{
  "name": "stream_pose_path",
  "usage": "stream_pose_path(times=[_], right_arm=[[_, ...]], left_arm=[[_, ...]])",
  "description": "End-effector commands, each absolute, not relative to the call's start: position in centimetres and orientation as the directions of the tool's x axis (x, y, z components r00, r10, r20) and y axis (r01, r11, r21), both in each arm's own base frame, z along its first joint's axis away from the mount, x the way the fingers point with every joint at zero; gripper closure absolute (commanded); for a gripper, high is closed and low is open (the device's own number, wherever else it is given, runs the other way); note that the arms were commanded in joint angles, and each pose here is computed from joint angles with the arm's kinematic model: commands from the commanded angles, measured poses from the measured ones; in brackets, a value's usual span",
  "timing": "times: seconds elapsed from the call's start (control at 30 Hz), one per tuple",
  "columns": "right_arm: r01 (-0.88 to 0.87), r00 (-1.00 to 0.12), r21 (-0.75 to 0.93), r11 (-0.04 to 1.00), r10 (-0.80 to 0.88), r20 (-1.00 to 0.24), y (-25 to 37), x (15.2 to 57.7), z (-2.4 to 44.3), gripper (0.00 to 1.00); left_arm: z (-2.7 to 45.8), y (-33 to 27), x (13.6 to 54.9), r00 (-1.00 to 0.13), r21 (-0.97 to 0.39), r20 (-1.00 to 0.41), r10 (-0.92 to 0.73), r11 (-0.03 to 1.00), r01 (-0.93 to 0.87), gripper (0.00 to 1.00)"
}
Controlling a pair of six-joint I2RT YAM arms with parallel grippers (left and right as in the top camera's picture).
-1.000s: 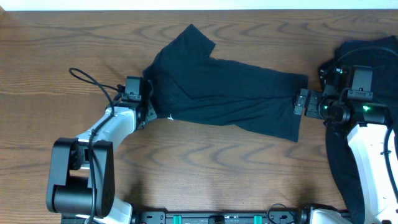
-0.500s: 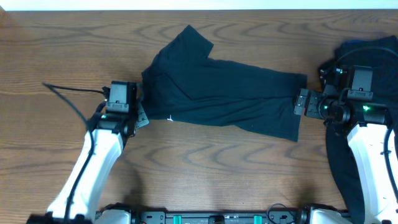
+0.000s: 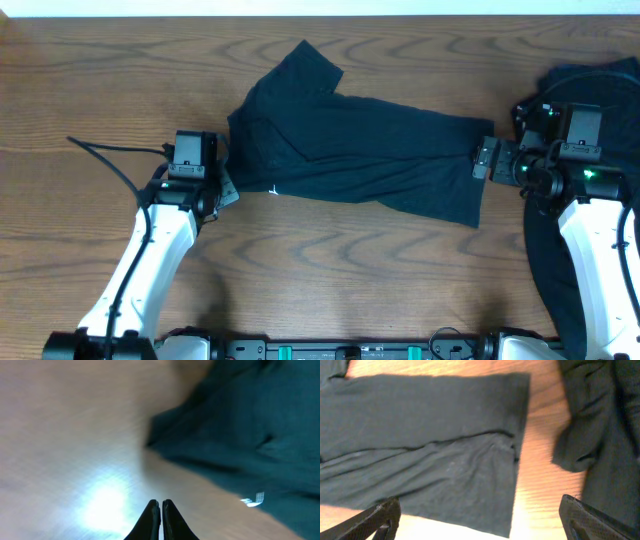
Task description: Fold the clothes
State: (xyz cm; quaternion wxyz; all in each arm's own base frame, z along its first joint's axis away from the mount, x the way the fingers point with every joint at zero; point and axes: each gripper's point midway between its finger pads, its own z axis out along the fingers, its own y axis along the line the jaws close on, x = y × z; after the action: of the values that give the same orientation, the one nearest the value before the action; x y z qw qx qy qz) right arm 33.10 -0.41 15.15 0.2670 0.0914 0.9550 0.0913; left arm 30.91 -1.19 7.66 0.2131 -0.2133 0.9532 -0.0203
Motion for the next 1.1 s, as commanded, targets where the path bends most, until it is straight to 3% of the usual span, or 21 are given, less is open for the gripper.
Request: stream_pose_path(times=[0.0,0.03,0.17,0.23,0.43,0.63,0.77,0.97,1.07], right_arm=[[0.115,-0.857,0.304,0.946,0.249,-0.45,1.0,32.6,15.0,0.01],[0.123,-0.866,0.301,0.946,0.25,-0.432,1.0,32.2,14.7,0.01],[0.173,-0.91,0.274,0.946,0.26,-0.324,0.7,30.3,12.8,0.28],[0.186,-0.923,0.265,0.946,0.261,-0.282,0.7,29.7,12.0,0.32],[0.237,-0.944,0.236,0.942,0.281,-0.172,0.4,28.9,9.1,0.29],[0.256,-0.961,0.216,0.942,0.272,-0.045,0.9,28.2,5.9,0.3],[0.262,-0.964,0.206,0.943,0.264,0.018,1.1,28.0,4.0,0.62],[0.265,-0.964,0.206,0.942,0.26,0.052,1.4,28.0,2.6,0.96],[0.251,-0.968,0.208,0.945,0.247,0.045,1.7,28.0,2.4,0.99]], left_arm=[[6.6,-2.9,31.8,-0.845,-0.198,-0.37,-0.385,0.922,-0.333,0.93],[6.3,-2.9,32.3,-0.844,-0.199,-0.38,-0.379,0.924,-0.325,0.93],[4.4,-3.0,33.3,-0.869,-0.17,-0.353,-0.347,0.937,-0.305,0.94],[3.9,-2.9,33.1,-0.898,-0.136,-0.292,-0.329,0.944,-0.302,0.94],[7.1,-3.1,35.0,-0.945,-0.073,-0.177,-0.275,0.961,-0.267,0.94],[9.6,-3.2,36.5,-0.937,-0.086,-0.212,-0.277,0.961,-0.264,0.94],[8.4,-3.2,36.8,-0.941,-0.079,-0.196,-0.276,0.961,-0.265,0.94],[5.4,-3.4,38.3,-0.944,-0.074,-0.183,-0.276,0.961,-0.266,0.94],[3.9,-3.3,38.6,-0.947,-0.062,-0.164,-0.275,0.961,-0.269,0.94]])
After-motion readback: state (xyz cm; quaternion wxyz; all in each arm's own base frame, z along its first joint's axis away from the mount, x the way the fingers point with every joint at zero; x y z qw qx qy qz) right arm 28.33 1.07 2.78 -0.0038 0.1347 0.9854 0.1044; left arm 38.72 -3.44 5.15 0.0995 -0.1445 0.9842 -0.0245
